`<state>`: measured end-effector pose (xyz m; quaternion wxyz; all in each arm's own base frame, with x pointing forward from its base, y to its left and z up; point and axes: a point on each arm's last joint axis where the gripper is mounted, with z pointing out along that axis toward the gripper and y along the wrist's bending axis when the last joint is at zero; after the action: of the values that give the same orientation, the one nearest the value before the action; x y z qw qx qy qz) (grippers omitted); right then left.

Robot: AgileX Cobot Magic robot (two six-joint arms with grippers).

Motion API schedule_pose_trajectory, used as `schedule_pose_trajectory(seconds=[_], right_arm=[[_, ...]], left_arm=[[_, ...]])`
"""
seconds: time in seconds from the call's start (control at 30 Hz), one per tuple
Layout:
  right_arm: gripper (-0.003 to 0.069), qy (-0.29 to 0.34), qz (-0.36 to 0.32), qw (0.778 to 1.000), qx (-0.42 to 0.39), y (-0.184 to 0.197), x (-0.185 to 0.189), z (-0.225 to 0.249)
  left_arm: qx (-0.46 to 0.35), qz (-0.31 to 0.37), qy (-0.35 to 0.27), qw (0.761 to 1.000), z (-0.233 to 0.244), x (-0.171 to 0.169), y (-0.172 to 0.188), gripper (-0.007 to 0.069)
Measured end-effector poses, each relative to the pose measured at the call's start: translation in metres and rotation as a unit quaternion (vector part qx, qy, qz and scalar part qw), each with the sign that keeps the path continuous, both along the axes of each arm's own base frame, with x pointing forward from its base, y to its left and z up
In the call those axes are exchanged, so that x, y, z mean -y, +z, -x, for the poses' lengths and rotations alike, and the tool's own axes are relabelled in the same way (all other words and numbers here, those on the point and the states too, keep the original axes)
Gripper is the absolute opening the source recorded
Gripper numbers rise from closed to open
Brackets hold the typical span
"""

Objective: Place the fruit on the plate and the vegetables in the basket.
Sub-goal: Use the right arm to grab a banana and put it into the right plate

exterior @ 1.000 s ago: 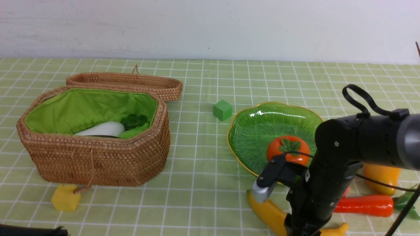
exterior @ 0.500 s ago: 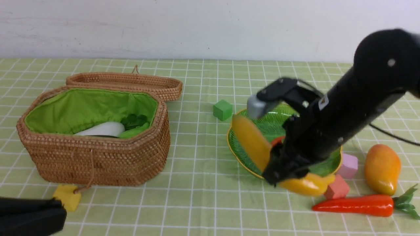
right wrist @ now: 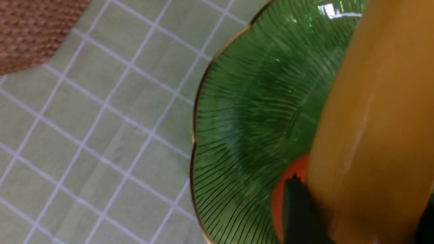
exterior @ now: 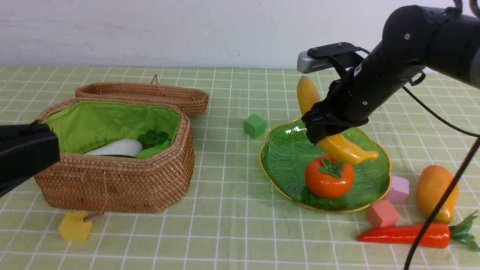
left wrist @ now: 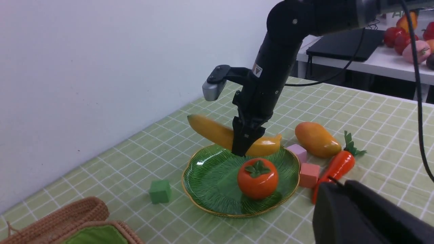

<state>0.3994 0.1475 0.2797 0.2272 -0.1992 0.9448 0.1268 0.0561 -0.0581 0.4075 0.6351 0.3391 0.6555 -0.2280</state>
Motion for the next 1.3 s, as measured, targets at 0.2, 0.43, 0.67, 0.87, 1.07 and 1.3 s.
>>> schedule_pose_trajectory(seconds=[0.2,0.43,0.67,0.87,1.07,1.3], right_arm=[[0.0316,-0.024,0.015,1.0,0.007,-0.016,0.017,-0.027],[0.0316,-0.012,0.059,0.998,0.009,-0.035,0.027,-0.036],[0.0316,0.012,0.095,0.995,-0.003,-0.048,0.029,-0.038],[0.0331,0.005,0.089,0.996,-0.013,-0.049,0.028,-0.037],[0.0473,-0.002,0.085,0.996,-0.028,-0.049,0.028,-0.035],[0.0562,0.002,0.087,0.995,-0.043,-0.029,0.031,-0.022]], left_arm=[[-0.015,-0.013,0.007,1.0,-0.001,-0.001,-0.003,0.0018],[-0.028,-0.02,0.012,0.999,-0.001,-0.002,-0.006,0.002],[-0.033,-0.019,0.011,0.999,-0.001,-0.002,-0.007,0.002],[-0.033,-0.018,0.011,0.999,-0.001,-0.002,-0.007,0.0022],[-0.033,-0.018,0.011,0.999,-0.001,-0.002,-0.007,0.0027],[-0.033,-0.018,0.011,0.999,-0.001,-0.002,-0.007,0.0029]])
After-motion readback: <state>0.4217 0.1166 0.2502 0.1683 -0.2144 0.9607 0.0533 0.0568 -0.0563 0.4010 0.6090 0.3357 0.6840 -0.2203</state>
